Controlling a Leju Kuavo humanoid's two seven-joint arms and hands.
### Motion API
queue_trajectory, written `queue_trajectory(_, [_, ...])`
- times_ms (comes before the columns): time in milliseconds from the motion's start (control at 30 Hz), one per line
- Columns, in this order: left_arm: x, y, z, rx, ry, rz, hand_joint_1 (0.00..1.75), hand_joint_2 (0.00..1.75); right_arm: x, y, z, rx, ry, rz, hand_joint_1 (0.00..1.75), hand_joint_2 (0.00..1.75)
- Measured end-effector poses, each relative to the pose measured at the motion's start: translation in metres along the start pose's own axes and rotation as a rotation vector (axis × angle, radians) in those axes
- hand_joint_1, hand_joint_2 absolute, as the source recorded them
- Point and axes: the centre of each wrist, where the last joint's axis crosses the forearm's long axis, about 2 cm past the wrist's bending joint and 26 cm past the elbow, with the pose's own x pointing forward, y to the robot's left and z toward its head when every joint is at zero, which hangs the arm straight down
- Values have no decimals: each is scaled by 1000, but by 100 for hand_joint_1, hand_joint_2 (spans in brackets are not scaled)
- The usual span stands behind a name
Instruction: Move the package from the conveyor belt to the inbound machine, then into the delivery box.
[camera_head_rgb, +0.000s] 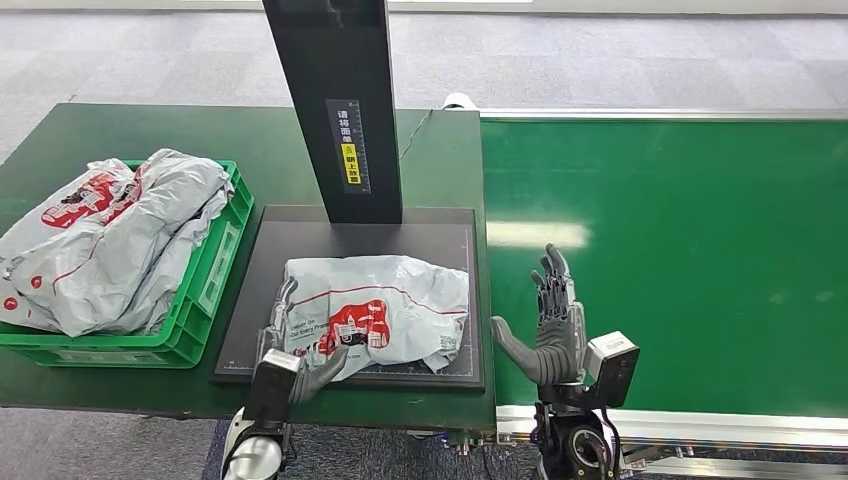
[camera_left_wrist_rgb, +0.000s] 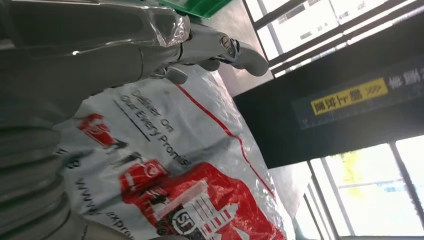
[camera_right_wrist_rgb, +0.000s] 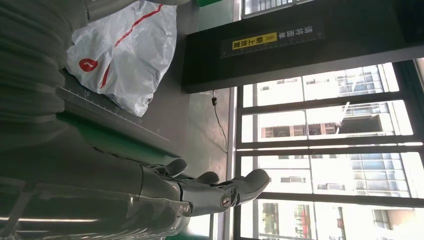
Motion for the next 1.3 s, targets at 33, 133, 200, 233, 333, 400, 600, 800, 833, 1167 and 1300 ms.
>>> queue_trajectory(33, [-1, -1, -6, -18, 4, -24, 0, 175, 0, 0, 0, -2, 0, -3, 0, 175])
queue_trajectory(133, [-3, -4, -25, -81, 15, -92, 0, 175, 0, 1, -1, -6, 3, -13, 0, 175])
queue_trajectory(200, [-5, -7, -35, -134, 21, -136, 0, 175, 1, 2, -2, -6, 3, -18, 0, 175])
queue_trajectory(233, [-5, -9, -39, -162, 24, -155, 0, 175, 1, 2, -4, -6, 2, -20, 0, 175])
queue_trajectory(333, [-6, -19, -46, -256, 28, -214, 0, 175, 1, 2, -7, -5, 1, -22, 0, 175])
queue_trajectory(400, [-5, -29, -46, -326, 33, -250, 0, 175, 1, 2, -9, -3, 2, -24, 0, 175])
queue_trajectory(600, [-5, -49, -45, -436, 58, -322, 43, 175, 0, 5, -16, 18, 8, -36, 0, 175])
queue_trajectory(800, [-7, -50, -41, -442, 71, -366, 175, 175, -4, 9, -22, 43, 21, -52, 0, 175])
queue_trajectory(833, [-8, -49, -40, -439, 71, -370, 175, 175, -4, 9, -23, 47, 23, -55, 0, 175])
queue_trajectory(1167, [-11, -41, -36, -411, 67, -387, 175, 175, -9, 15, -28, 77, 40, -67, 0, 175])
queue_trajectory(1300, [-12, -38, -36, -401, 70, -386, 175, 175, -9, 15, -28, 78, 44, -67, 0, 175])
